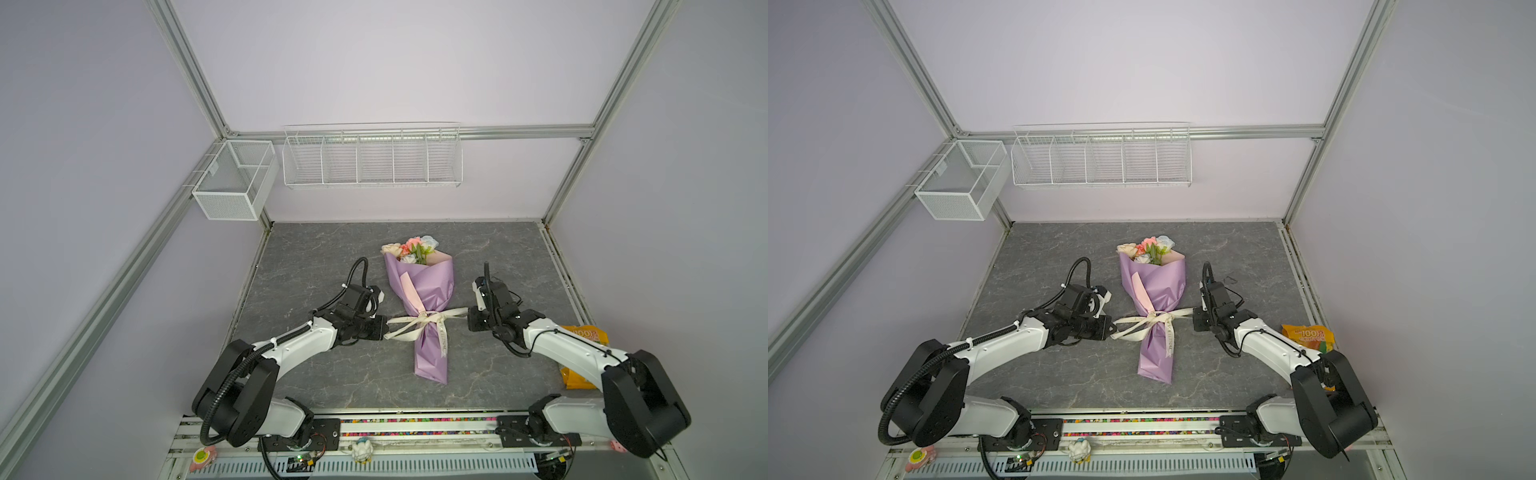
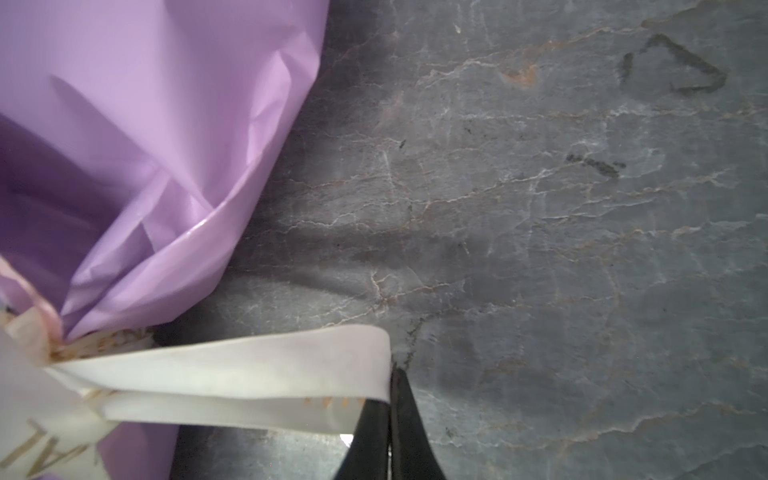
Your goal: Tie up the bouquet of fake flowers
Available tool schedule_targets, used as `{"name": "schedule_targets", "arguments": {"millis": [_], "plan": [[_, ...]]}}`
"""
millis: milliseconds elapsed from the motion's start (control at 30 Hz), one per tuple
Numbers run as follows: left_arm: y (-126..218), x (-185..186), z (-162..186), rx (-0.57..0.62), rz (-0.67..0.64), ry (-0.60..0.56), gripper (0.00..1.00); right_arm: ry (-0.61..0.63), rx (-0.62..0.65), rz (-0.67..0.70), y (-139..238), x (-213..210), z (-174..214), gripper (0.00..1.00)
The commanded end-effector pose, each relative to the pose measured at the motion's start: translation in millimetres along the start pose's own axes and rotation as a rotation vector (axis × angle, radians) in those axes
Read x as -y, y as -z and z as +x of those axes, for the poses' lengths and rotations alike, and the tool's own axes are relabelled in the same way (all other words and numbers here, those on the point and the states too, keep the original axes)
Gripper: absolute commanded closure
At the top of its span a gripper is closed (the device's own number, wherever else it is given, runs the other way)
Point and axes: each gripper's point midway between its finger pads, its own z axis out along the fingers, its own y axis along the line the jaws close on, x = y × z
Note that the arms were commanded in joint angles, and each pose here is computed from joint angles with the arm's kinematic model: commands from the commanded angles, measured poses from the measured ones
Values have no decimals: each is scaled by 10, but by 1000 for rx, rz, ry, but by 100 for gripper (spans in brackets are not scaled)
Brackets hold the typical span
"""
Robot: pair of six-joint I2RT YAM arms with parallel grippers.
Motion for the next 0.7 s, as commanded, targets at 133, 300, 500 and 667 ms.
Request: {"name": "schedule_targets", "arguments": {"millis": [133, 300, 500, 667], "plan": [[-9, 97, -30, -18, 52, -23, 100, -86, -65, -89, 210, -171, 26, 57], [14, 122, -50, -11, 60, -23, 100, -170, -93, -219, 426, -388, 75, 47], [-7, 147, -61, -18, 73, -23, 100, -187, -183, -456, 434, -916, 205, 40], [-9, 159, -78, -19, 76, -23, 100, -167, -218, -428, 261, -949, 235, 40]]}}
